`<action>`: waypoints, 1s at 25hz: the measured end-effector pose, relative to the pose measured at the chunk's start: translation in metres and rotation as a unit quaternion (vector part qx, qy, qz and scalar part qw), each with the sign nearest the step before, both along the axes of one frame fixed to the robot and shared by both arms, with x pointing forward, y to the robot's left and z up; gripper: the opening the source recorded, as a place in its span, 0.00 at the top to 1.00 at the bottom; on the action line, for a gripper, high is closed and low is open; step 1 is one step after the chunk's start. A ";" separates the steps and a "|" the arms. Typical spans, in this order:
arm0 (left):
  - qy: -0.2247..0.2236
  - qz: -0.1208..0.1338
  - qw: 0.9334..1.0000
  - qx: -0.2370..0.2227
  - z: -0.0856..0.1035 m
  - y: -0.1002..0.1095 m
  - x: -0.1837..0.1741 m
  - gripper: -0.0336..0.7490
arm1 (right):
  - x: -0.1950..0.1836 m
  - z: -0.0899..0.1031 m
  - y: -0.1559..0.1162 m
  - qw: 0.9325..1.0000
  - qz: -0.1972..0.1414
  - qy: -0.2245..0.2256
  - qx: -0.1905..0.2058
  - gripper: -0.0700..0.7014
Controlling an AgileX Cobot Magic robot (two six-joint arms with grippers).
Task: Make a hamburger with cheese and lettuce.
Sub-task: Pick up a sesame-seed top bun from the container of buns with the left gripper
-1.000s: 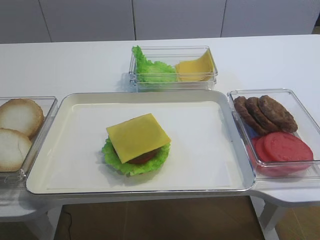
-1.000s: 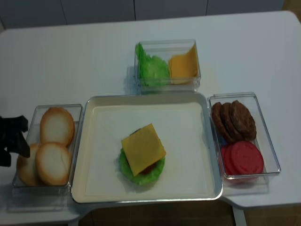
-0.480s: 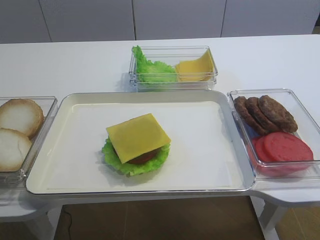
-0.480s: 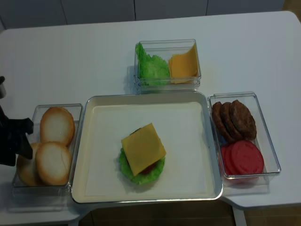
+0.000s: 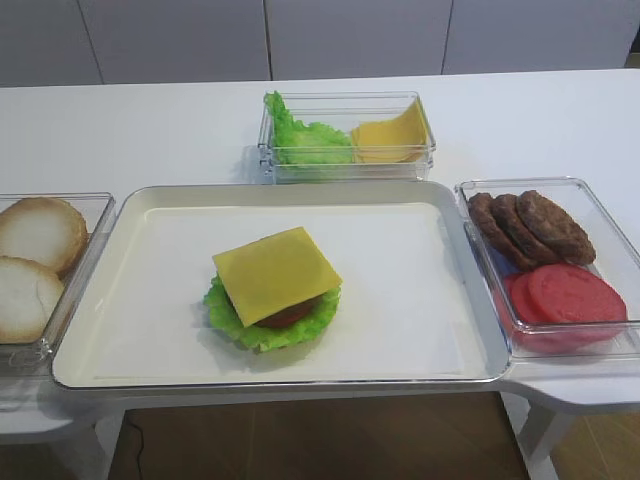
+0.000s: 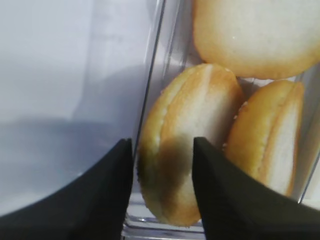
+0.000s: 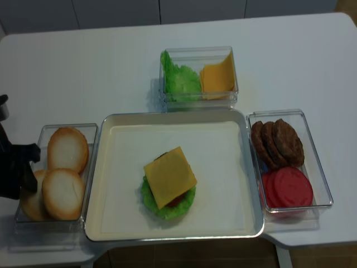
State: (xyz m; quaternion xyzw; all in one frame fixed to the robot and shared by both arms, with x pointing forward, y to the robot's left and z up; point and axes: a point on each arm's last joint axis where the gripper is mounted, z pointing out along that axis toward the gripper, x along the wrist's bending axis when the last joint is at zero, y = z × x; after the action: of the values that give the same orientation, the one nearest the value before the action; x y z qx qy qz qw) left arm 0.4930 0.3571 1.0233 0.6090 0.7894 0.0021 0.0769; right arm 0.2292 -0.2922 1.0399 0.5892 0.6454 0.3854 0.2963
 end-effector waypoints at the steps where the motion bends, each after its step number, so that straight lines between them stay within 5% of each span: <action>1: 0.000 0.000 1.000 0.000 0.000 0.000 0.000 0.58 | 0.000 0.000 0.000 1.000 0.000 0.000 0.000 0.21; 25: 0.005 -0.001 1.000 0.002 -0.004 0.001 0.002 0.72 | 0.000 0.000 0.000 1.000 -0.003 0.001 0.003 0.21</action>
State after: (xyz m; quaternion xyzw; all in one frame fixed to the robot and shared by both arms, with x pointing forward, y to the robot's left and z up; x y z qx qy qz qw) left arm 0.4945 0.3581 1.0190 0.6097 0.7894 0.0004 0.0717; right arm 0.2292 -0.2922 1.0399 0.5922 0.6427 0.3861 0.2954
